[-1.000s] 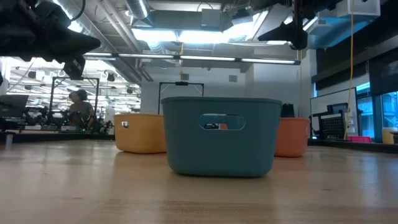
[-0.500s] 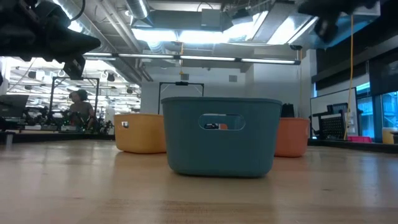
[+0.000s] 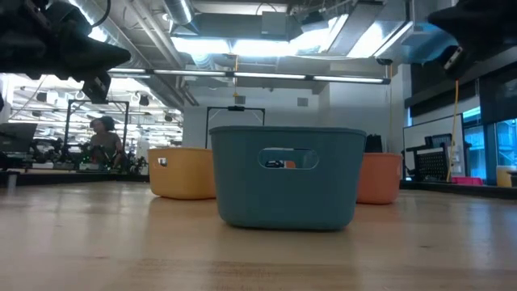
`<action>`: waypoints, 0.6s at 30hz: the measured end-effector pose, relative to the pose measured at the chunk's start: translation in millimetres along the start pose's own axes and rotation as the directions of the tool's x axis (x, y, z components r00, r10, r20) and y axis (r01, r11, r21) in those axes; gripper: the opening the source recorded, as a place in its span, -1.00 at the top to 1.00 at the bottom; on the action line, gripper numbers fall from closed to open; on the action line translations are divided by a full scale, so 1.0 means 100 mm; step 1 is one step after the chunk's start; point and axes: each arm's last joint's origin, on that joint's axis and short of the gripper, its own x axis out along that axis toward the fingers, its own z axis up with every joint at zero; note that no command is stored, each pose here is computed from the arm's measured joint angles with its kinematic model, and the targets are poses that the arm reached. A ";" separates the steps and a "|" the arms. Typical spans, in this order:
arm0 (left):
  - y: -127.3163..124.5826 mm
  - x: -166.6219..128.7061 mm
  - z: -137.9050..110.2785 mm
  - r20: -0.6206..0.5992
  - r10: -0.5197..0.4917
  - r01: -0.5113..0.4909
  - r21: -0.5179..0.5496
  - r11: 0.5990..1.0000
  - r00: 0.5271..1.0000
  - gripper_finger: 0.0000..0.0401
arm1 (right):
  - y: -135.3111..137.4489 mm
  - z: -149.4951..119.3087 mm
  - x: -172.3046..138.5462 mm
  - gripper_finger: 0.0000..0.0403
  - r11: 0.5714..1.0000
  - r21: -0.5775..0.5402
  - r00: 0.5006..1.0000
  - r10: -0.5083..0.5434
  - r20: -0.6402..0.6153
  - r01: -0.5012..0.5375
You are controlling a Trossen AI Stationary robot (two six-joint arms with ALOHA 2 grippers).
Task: Sort & place blocks by color
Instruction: Return to Home Position
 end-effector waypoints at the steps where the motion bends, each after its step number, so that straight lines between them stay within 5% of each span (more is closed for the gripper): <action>1: 0.00 0.00 0.00 0.000 0.000 0.000 0.000 1.000 1.000 1.00 | 0.00 -0.01 -0.03 0.99 1.000 -0.001 1.000 0.007 0.014 -0.007; 18: 0.00 0.00 0.00 0.001 0.002 -0.002 0.000 1.000 1.000 1.00 | -0.02 -0.04 -0.10 0.99 0.998 -0.053 0.999 0.017 0.043 -0.015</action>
